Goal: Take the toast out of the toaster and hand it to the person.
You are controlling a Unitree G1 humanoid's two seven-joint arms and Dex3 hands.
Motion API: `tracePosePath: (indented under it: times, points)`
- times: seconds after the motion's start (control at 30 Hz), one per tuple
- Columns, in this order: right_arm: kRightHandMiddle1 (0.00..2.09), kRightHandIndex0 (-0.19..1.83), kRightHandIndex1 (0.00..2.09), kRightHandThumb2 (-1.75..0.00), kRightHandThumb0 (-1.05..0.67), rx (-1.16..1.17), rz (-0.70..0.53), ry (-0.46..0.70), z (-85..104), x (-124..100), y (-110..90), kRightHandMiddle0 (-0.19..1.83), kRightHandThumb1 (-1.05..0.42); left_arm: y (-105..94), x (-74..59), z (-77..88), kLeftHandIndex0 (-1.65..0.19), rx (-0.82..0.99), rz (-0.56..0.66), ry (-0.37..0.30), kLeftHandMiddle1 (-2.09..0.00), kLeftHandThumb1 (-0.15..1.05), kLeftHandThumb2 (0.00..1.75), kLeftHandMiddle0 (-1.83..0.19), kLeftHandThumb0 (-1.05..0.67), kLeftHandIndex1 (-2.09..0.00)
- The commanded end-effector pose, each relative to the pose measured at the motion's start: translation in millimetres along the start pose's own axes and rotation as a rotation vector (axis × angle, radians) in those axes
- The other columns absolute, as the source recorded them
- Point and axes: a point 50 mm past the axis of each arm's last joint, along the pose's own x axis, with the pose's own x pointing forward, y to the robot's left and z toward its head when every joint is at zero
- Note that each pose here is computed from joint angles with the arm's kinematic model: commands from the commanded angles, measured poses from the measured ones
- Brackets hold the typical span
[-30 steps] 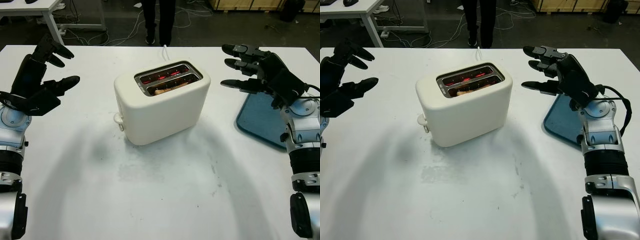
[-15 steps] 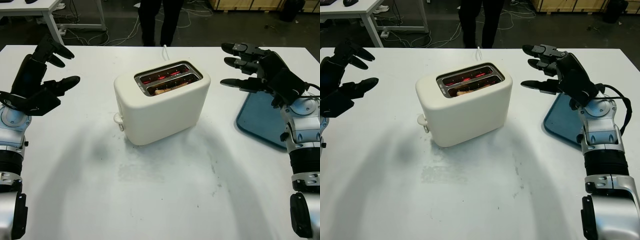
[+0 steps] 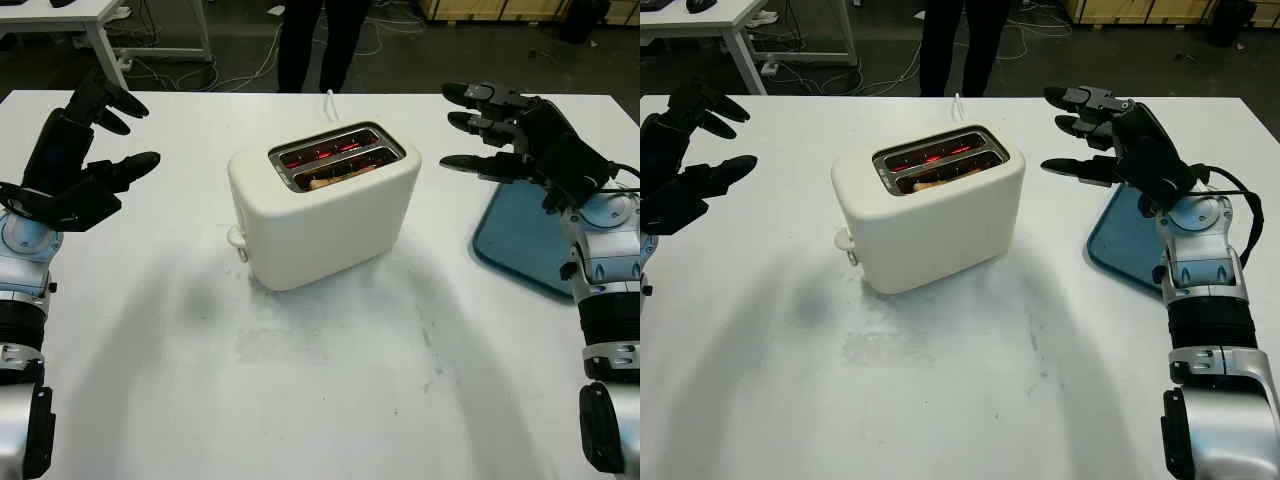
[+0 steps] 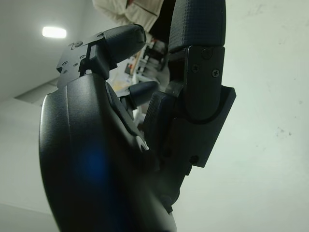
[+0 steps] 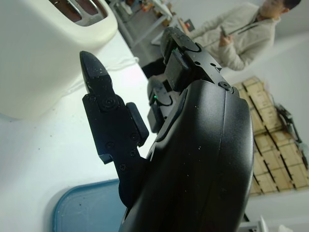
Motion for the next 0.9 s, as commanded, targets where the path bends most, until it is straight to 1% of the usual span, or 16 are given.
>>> tracePosePath:
  times: [0.0,0.17,0.4,0.87]
  points:
    - [0.00,0.47,0.01,0.00,-0.24,-0.016,0.002,-0.033,6.8,2.3,-0.8,0.48,-0.80,0.3,-0.5,0.1,0.00,0.003,0.002,-0.007,-1.75,0.92,0.46,0.00,-1.05,-1.62]
    - [0.00,0.46,0.00,0.00,-0.18,0.001,0.001,-0.032,7.7,2.5,-0.1,0.47,-0.80,0.6,-0.8,-0.7,0.00,0.008,0.001,0.004,-1.75,0.92,0.46,0.00,-1.05,-1.62]
    - [0.01,0.46,0.01,0.00,-0.21,0.000,-0.001,-0.038,6.9,3.0,0.2,0.47,-0.80,0.0,-1.1,-0.8,0.00,-0.010,0.008,-0.004,-1.75,0.92,0.45,0.00,-1.05,-1.61]
    - [0.00,0.46,0.00,0.00,-0.21,-0.009,0.006,-0.041,7.3,3.3,0.1,0.47,-0.80,0.1,-1.7,-1.2,0.00,-0.004,0.008,0.001,-1.75,0.92,0.45,0.00,-1.05,-1.62]
